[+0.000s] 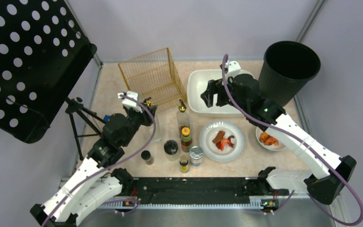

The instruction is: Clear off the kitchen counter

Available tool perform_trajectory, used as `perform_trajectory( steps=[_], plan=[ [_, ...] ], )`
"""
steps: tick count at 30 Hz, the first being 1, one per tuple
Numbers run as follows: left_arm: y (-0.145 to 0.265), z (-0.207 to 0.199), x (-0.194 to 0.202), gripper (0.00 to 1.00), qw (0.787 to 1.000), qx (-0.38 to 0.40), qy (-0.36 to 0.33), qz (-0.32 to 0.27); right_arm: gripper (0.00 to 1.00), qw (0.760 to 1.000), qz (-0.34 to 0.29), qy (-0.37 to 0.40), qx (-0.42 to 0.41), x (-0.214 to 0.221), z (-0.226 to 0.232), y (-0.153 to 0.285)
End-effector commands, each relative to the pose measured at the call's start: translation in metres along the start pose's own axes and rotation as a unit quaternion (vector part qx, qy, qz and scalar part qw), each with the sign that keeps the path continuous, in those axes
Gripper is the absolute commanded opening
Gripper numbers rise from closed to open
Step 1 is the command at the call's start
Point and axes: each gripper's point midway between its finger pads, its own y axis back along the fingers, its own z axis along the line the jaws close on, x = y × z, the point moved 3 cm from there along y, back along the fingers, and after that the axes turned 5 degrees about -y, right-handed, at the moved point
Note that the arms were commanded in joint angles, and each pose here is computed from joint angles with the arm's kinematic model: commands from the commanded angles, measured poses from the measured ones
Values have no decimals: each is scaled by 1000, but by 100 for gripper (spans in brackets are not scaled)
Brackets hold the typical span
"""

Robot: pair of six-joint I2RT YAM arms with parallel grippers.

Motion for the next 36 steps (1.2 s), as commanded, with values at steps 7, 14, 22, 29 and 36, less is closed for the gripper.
perform_trajectory(
  steps=[7,14,22,29,36],
  plan=[
    [10,-1,-155,0,991,-10,-27,-131,75,999,-27,-8,-20,-13,6,5],
    [-24,9,-215,0,981,-75,-80,-158,75,999,-23,-12,-32,-8,9,4],
    [-69,19,-267,0,960,-152,-121,-203,74,998,-18,-21,-57,0,14,5],
    [-104,26,-296,0,954,-151,-123,-227,74,996,-8,-30,-88,13,21,8],
    [-138,48,-307,0,965,-96,-68,-235,73,994,-6,-34,-101,20,23,11]
  ],
)
